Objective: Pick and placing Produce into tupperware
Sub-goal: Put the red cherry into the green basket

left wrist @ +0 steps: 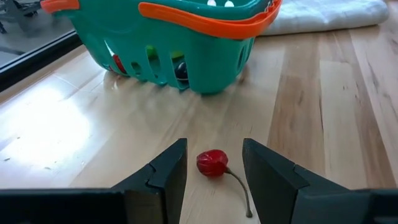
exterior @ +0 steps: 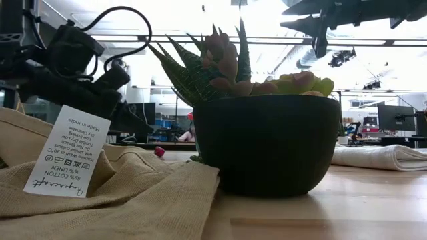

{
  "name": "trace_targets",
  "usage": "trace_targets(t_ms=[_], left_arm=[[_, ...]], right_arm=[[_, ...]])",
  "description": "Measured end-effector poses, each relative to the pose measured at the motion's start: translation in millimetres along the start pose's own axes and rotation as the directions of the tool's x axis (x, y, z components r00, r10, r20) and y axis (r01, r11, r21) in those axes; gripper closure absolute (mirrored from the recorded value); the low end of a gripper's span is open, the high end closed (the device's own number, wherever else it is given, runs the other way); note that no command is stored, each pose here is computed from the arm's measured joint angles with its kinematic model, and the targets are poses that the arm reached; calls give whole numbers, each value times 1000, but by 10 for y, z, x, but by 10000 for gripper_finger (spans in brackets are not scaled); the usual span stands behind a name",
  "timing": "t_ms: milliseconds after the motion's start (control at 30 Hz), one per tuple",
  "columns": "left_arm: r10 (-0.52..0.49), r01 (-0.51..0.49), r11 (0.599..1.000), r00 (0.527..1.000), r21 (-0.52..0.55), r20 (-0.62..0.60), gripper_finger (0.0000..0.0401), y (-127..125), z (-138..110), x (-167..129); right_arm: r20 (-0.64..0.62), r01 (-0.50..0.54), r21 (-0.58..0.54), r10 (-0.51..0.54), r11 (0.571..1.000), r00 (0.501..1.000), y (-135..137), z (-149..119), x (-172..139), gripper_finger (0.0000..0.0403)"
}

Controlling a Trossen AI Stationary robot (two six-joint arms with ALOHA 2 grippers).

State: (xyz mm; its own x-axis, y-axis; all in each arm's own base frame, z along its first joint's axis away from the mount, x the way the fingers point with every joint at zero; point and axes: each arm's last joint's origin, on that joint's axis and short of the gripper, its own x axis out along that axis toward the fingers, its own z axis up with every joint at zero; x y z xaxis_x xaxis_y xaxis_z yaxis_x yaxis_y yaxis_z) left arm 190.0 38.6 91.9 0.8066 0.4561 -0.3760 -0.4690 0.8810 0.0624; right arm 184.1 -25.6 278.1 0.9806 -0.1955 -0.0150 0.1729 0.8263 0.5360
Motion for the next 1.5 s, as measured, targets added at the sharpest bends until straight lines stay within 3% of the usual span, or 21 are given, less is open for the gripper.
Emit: trace_targets(t_ms=[733,1033,1200,1500], left_arm=[[19,-19,1000,999,2,-27,258,-47,-75,166],[51,-53,998,997,-27,-58,258,58,-97,307],[-8,6,999,999,-41,-50,258,63,-79,324],[-8,6,1000,998,-28,-68,258,63,-98,322]], right_arm=[[-38,-41,-10,41,999,998,60,-50,-6,324],[-36,-39,-19,39,999,999,59,-49,-6,324],[-37,-41,-19,40,999,998,60,-49,-7,324],[-38,-42,-19,41,999,998,60,-49,-6,324]])
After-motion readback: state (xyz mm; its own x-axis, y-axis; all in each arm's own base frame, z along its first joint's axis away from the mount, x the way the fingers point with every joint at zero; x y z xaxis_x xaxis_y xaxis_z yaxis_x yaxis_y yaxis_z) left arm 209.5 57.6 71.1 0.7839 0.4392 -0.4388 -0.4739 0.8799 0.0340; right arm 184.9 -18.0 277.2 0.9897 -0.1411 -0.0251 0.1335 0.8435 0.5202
